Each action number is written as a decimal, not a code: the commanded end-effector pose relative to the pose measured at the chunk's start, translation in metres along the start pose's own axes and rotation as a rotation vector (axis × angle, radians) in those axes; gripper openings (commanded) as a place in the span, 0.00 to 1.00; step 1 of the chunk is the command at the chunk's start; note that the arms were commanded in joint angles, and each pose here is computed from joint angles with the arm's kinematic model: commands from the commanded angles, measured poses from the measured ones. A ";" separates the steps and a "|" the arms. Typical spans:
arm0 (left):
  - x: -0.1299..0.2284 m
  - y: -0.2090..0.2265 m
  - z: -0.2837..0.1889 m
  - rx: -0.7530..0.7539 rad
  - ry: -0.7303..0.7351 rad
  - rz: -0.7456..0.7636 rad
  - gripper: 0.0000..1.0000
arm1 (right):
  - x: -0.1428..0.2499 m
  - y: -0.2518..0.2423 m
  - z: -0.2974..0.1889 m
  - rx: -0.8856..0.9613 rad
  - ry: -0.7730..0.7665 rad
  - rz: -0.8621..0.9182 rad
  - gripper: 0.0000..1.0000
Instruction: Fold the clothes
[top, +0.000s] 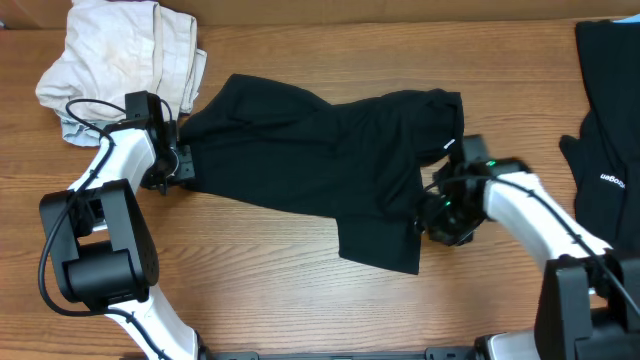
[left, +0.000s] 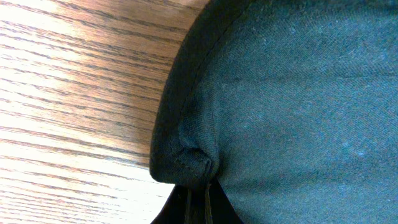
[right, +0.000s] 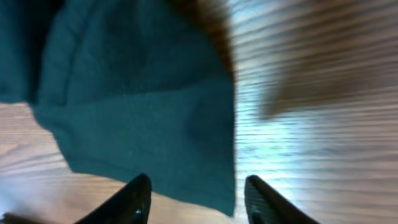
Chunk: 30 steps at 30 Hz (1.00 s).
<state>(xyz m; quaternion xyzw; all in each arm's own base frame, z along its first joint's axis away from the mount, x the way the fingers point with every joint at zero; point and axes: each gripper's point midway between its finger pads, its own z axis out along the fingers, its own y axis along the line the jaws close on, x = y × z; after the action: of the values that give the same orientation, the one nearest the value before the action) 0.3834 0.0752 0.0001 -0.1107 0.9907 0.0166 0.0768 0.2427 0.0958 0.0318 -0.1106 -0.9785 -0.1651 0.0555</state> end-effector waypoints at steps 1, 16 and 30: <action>0.015 -0.009 0.018 0.039 0.067 -0.019 0.04 | 0.008 -0.006 0.012 0.103 -0.037 0.042 0.50; 0.011 -0.011 0.018 0.039 0.053 -0.066 0.04 | 0.047 -0.007 0.045 0.275 -0.054 0.119 0.52; 0.010 -0.011 0.018 0.039 0.049 -0.067 0.04 | 0.031 -0.003 0.035 0.292 -0.123 0.147 0.61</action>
<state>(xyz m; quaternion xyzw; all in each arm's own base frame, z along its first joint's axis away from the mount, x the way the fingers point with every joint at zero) 0.3846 0.0746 0.0003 -0.1412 0.9867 0.0128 0.0796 0.2016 0.1161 -0.0008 -0.1793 -0.9826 -0.0286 0.0394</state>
